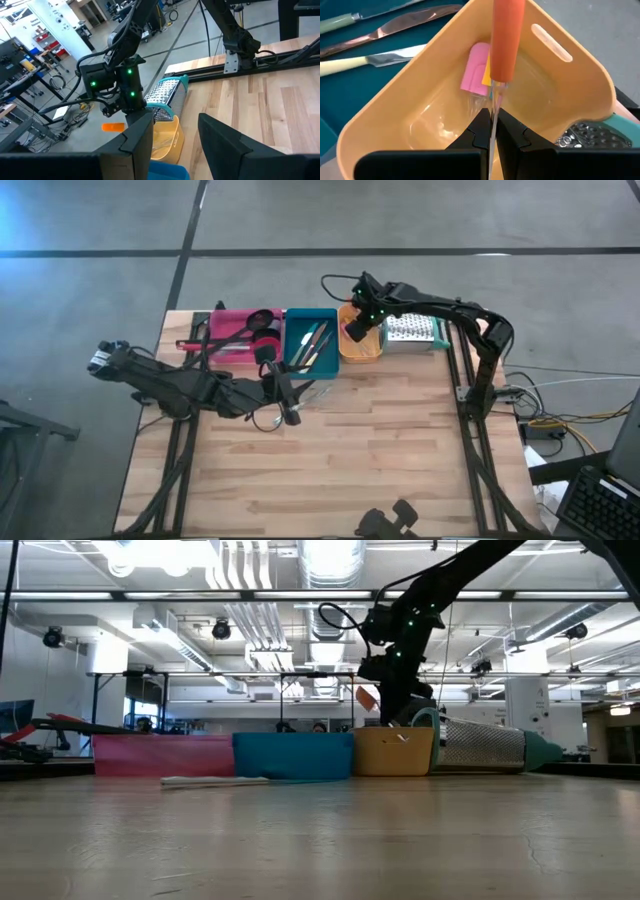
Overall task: Pick & Place Kitchen Items
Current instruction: Put the orange spatula into the yellow bin, then put the blue knife into the blue bin
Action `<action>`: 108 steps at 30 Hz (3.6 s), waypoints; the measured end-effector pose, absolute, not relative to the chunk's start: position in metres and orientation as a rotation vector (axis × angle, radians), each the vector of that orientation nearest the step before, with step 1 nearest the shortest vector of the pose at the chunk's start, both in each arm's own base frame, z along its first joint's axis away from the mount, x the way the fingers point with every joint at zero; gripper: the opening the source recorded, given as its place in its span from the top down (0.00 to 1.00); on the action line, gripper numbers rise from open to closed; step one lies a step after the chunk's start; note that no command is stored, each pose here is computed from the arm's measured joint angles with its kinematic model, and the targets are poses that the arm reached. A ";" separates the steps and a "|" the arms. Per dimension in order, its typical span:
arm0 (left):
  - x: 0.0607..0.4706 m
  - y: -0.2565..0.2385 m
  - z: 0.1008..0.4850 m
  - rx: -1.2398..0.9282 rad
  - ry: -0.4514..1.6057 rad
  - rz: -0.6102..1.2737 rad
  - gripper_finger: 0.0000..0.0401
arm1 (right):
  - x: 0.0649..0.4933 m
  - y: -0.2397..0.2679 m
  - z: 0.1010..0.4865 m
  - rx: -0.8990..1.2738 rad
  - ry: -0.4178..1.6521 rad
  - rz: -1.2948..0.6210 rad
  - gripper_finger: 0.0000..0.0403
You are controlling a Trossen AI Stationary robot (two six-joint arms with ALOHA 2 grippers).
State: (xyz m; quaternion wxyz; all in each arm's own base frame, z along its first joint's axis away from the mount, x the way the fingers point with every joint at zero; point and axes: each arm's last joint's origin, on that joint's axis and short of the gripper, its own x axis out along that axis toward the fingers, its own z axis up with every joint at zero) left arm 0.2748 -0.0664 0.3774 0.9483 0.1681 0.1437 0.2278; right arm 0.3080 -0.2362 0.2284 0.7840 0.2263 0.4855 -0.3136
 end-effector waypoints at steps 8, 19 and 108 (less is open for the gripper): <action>0.275 -0.066 0.377 0.342 0.293 0.464 0.60 | 0.318 -0.244 0.207 0.511 1.191 -0.668 0.98; 0.275 -0.066 0.377 0.342 0.293 0.464 0.60 | 0.338 -0.263 0.190 0.566 1.361 -0.641 0.98; 0.276 -0.065 0.375 0.361 0.307 0.469 0.60 | 0.231 0.019 0.286 0.021 0.956 -0.500 0.98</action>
